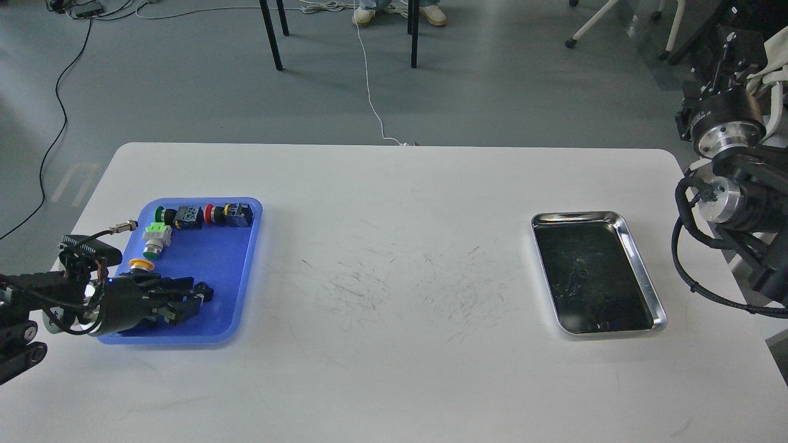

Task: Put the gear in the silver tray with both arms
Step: 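Lower the left hand and grasp the black gear, then lift the gear and carry it with the left hand toward the silver tray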

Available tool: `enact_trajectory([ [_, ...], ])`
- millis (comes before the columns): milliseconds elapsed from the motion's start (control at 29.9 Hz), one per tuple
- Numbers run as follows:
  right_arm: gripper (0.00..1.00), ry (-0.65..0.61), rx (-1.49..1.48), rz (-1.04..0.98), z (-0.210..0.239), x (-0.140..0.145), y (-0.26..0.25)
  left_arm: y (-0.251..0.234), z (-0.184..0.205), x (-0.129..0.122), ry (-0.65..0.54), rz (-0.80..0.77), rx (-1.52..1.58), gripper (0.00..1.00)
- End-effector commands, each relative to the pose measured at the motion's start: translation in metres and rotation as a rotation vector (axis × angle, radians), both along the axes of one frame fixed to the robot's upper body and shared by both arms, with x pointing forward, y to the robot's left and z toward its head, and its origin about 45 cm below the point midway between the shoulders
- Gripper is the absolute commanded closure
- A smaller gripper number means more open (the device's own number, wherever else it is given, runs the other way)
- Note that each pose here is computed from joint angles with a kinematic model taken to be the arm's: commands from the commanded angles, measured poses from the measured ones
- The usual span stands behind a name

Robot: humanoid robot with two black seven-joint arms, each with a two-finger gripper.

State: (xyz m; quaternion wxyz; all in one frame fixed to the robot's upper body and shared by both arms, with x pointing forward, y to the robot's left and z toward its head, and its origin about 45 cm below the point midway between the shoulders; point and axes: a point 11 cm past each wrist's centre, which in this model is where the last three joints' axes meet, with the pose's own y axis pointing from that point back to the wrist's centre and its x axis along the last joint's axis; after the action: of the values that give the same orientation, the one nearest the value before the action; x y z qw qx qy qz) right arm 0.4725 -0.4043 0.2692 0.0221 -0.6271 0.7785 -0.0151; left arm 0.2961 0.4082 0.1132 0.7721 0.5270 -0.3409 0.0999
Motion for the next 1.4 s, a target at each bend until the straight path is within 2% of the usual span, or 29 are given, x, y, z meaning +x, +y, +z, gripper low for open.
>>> enact_trajectory([
  [0, 0.04, 0.000, -0.001, -0.001, 0.000, 0.000, -0.001, 0.001, -0.003, -0.003, 0.010, -0.002, 0.004, 0.62],
  [167, 0.04, 0.002, -0.003, -0.004, 0.000, -0.001, -0.003, 0.000, -0.005, -0.005, 0.017, -0.008, 0.007, 0.71],
  [234, 0.04, 0.009, -0.004, -0.007, -0.004, -0.003, -0.004, 0.000, -0.004, -0.006, 0.018, -0.012, 0.008, 0.80],
  [435, 0.04, 0.014, -0.004, -0.008, -0.006, -0.004, -0.005, 0.005, 0.000, -0.006, 0.012, -0.021, 0.028, 0.90],
  [735, 0.04, 0.020, -0.006, -0.012, -0.009, -0.005, -0.006, 0.028, 0.018, -0.007, -0.002, 0.010, 0.063, 0.91],
  [936, 0.04, 0.023, -0.007, -0.012, -0.010, -0.006, -0.007, 0.029, 0.047, 0.015, -0.067, 0.019, 0.055, 0.90],
  [1103, 0.04, 0.023, -0.011, -0.012, -0.010, -0.006, -0.008, 0.017, 0.061, 0.019, -0.057, 0.024, 0.001, 0.90],
  [1371, 0.04, 0.028, -0.015, -0.004, -0.012, -0.006, -0.005, -0.020, 0.107, 0.054, -0.072, 0.049, -0.159, 0.90],
])
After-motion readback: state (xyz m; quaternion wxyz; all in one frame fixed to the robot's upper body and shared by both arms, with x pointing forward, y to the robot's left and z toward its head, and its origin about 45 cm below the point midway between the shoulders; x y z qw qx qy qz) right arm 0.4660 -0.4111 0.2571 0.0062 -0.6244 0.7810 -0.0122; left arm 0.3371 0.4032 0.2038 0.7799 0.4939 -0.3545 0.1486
